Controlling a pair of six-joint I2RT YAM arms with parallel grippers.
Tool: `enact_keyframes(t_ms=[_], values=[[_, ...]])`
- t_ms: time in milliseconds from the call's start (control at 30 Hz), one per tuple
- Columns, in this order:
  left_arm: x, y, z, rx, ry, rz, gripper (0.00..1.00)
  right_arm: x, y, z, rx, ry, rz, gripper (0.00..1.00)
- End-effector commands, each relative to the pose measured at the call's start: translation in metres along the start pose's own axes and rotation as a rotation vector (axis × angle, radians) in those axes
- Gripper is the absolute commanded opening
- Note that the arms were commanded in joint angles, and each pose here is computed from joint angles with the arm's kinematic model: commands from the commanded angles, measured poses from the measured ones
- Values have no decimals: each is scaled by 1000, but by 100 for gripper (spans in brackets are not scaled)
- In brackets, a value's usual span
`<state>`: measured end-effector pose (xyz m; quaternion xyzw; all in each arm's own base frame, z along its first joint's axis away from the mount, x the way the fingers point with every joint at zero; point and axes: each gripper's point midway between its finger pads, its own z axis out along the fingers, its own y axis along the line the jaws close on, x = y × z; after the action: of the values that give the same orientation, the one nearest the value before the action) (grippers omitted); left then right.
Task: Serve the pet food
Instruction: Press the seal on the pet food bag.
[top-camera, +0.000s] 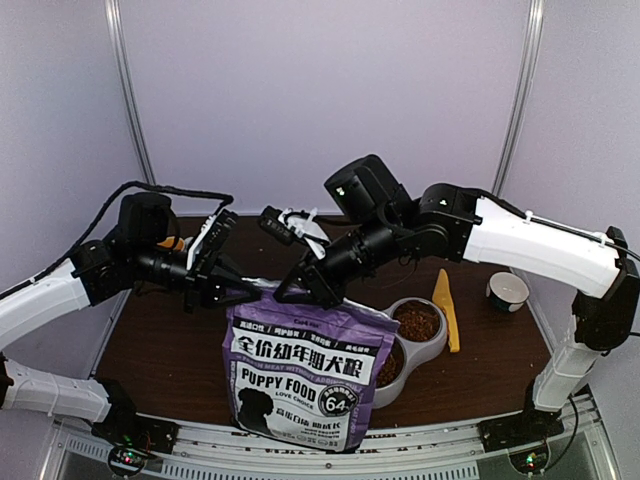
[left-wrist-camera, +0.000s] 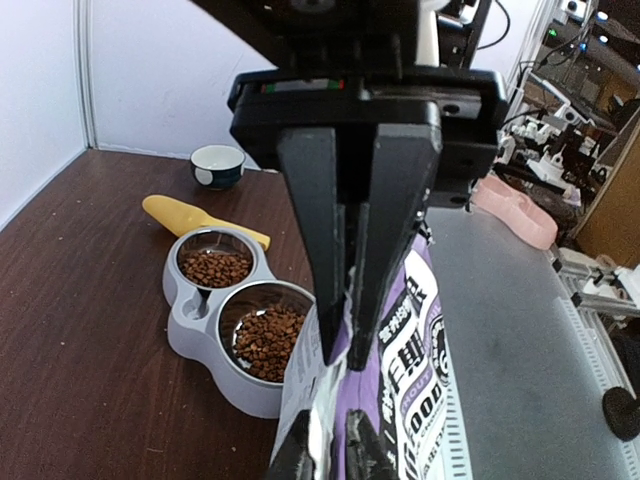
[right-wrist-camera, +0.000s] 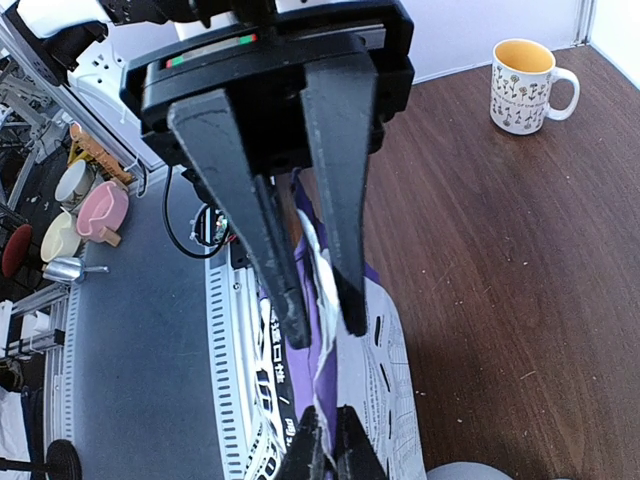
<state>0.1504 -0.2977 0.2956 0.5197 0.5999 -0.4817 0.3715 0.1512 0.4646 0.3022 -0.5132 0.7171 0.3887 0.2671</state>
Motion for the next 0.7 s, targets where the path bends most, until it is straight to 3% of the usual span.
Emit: enact_keyframes(t_ms=[0,100,300,467,600,667], values=[[-14,0,-8,-55,0,75,19,8,-5,-6,34,22,-4,0],[-12,3,-12,-99,16,83,24,6,-5,-9,43,13,-7,0],[-10,5,-22,-170,24,114,23,5,-6,-14,60,9,-11,0],[-10,5,-25,-185,31,122,13,5,-6,-15,62,7,-8,0],[-10,3,-25,-178,28,125,0,4,-6,-14,60,6,-5,0],[-11,2,-25,-170,26,128,0,3,-6,-13,58,2,-2,0]])
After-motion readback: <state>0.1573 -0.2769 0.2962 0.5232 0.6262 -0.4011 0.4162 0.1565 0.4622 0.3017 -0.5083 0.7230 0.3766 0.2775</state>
